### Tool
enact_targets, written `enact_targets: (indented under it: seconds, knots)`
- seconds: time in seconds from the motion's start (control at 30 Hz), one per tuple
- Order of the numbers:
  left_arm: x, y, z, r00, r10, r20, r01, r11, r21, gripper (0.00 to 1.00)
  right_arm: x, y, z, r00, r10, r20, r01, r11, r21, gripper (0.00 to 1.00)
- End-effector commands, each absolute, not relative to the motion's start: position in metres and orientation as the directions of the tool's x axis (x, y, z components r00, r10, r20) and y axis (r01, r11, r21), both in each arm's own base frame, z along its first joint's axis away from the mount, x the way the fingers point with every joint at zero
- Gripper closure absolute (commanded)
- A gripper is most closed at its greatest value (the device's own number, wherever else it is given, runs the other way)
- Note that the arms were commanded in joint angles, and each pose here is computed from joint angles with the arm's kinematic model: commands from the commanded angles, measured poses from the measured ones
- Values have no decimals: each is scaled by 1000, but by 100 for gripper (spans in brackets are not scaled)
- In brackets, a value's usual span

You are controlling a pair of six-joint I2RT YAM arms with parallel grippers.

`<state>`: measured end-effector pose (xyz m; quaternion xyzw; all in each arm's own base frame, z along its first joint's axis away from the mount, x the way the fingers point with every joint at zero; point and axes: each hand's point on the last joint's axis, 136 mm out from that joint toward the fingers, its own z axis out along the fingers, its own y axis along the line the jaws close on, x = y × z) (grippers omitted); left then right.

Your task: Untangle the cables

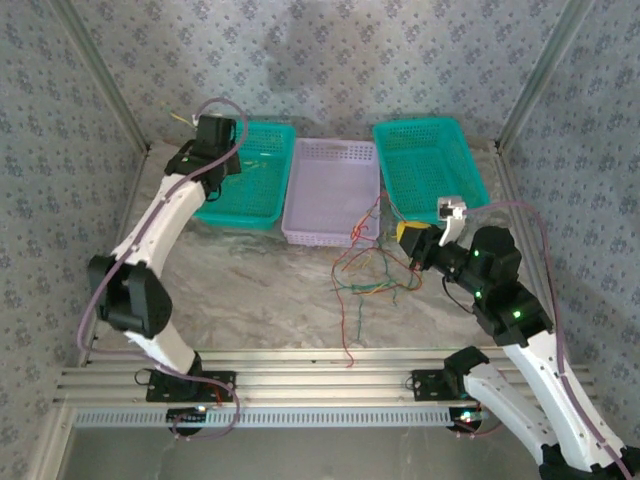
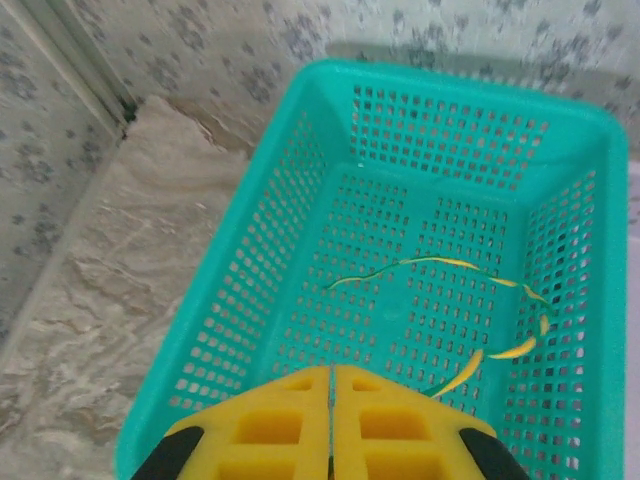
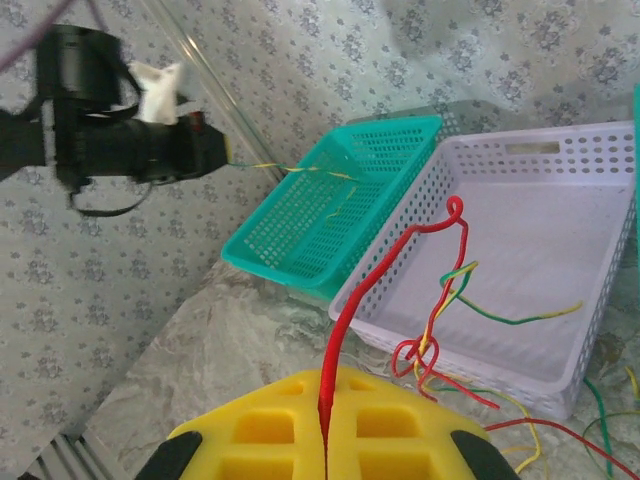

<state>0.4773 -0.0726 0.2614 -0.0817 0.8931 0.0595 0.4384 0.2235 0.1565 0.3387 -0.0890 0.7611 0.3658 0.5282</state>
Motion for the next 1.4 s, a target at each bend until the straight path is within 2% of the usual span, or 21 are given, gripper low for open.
enact_targets:
  seconds: [0.0,0.2,0.37,0.5,0.6,0.7,0.8,1.0,1.1,1.2,1.37]
  knots:
    - [485,-84,235,-666,-87,-741,-190,980,56,100,220,159,341,-422,255,-870,-532,707,465,100]
    - [498,-88,180,-746,-98,-659,-214,972,98,100,217,162,338,-430,238,-871,-538,707,459,100]
    - [501,-89,153,-772,-175,-611,-239,971,24,100,213,164,336,-432,221,-874,-547,706,449,100]
    - [502,-89,133,-800,-202,-566,-236,972,-13,85,213,166,334,-433,216,-875,-550,705,447,100]
    - [501,-94,126,-810,-204,-550,-219,975,-38,65,213,167,332,-436,213,-874,-551,705,446,100]
    - [500,-97,128,-815,-202,-543,-207,977,-54,52,213,168,332,-433,214,-875,-551,706,445,100]
    - [500,-100,138,-812,-193,-551,-189,980,-66,45,213,170,333,-434,213,-875,-556,702,446,100]
    - [502,-112,164,-813,-180,-554,-130,983,-129,42,212,172,333,-433,209,-877,-559,701,443,100]
    - [503,-107,156,-836,-164,-524,-141,986,-84,44,212,174,331,-437,207,-875,-559,699,445,100]
    - [506,-99,139,-859,-164,-485,-165,985,-41,55,210,175,331,-439,204,-875,-561,699,444,100]
    - [508,-96,117,-890,-157,-429,-169,986,-11,52,208,176,330,-438,194,-878,-565,700,436,100]
